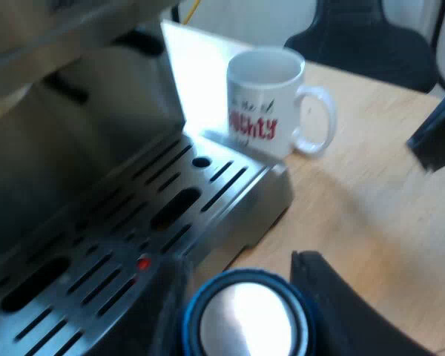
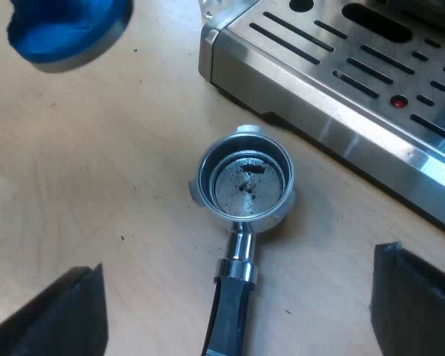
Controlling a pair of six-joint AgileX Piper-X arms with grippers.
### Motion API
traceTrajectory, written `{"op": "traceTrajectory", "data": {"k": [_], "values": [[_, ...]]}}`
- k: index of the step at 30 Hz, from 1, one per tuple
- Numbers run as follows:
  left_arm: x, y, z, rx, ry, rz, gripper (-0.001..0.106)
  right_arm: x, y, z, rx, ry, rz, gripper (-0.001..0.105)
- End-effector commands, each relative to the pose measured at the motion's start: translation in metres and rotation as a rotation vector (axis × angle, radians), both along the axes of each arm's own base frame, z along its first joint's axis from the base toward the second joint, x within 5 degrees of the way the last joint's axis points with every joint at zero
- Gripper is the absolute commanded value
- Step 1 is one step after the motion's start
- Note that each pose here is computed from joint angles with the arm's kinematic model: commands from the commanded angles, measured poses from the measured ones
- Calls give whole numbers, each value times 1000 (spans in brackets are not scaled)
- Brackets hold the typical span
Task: Grind coffee beans and then tamp
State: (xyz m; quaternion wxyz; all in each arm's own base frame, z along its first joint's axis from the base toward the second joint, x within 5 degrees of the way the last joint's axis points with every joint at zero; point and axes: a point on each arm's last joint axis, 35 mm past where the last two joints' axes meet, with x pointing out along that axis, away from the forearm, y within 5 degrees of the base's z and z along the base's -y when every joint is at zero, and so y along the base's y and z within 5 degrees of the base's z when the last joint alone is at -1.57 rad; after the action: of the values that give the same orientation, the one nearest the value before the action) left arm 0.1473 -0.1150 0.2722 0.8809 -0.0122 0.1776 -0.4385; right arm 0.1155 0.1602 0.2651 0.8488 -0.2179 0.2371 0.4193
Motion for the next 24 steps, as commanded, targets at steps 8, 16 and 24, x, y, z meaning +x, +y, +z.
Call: {"op": "traceTrajectory", "data": {"k": [8, 16, 24], "values": [[1, -22, -5, 47, -52, -93, 1, 1, 0, 4, 14, -13, 5, 74], [12, -32, -13, 58, -64, -94, 1, 1, 0, 4, 14, -13, 5, 74], [25, -42, -24, 91, -26, -97, 1, 1, 0, 4, 14, -13, 5, 74]]}}
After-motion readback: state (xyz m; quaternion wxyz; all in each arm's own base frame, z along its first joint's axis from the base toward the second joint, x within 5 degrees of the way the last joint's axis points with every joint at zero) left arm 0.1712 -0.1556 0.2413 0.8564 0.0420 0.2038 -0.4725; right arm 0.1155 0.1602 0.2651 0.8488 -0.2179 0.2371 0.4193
